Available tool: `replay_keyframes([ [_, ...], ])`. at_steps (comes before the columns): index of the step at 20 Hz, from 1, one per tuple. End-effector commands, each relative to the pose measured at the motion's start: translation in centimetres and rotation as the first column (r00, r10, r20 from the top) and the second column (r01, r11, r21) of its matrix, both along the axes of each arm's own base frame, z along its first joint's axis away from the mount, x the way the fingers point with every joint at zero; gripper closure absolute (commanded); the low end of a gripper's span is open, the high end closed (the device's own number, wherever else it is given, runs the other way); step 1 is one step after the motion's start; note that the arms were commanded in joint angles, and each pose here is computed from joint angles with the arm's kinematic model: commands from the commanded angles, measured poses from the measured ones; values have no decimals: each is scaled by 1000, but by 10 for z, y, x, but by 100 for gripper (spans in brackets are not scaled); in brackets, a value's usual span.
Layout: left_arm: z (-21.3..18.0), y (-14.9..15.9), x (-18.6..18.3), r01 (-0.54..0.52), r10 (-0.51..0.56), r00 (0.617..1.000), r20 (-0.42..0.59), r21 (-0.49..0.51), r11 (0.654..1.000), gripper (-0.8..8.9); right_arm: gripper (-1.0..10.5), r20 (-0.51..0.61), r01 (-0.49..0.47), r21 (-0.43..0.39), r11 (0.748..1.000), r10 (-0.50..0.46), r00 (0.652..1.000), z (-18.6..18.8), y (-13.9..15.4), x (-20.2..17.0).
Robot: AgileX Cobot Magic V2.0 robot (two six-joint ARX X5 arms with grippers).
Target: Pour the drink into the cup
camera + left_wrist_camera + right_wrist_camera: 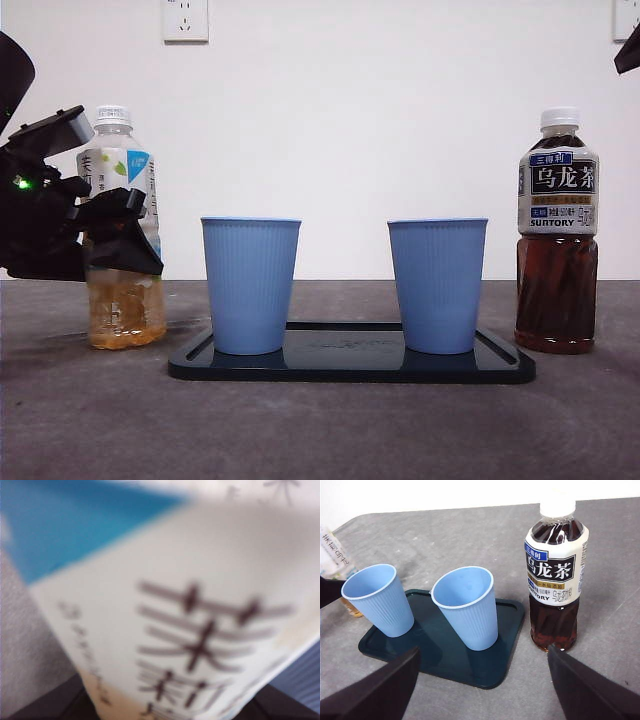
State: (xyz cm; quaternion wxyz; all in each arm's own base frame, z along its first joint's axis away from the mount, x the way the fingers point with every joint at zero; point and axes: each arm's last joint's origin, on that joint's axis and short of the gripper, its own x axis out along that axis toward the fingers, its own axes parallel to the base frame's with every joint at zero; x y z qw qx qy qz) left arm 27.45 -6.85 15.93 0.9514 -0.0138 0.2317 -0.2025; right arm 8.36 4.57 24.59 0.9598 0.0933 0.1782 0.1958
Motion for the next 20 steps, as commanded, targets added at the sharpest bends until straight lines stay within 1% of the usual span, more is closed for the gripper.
replay_keyframes([
  [1,16,1,-2,23,-26,998,64,46,999,578,542,20,-7,-3,1000,7,1000,4,0,-1],
  [3,31,1,-5,47,-54,996,65,113,992,578,542,20,-7,-3,1000,7,1000,4,0,-1],
  [5,49,3,-6,56,-67,997,48,209,976,578,542,20,-8,-3,1000,8,1000,4,0,-1],
  [7,69,4,-7,61,-73,997,29,309,949,578,542,20,-8,-3,1000,8,1000,4,0,-1],
  [9,89,5,-10,75,-90,996,17,413,907,578,542,20,-8,-3,1000,8,1000,4,0,-1],
  [13,126,2,-16,98,-110,994,-18,604,791,578,542,20,-8,-3,1000,8,1000,4,0,-1],
  [15,141,-2,-19,103,-109,993,-35,689,717,579,542,20,-8,-3,1000,8,1000,4,0,-1],
  [17,155,-7,-22,117,-130,991,-44,766,633,600,542,20,-8,-3,1000,8,1000,4,0,-1],
  [20,168,-16,-27,116,-146,988,-44,837,534,600,542,19,-9,-3,1000,9,1000,4,0,-1],
])
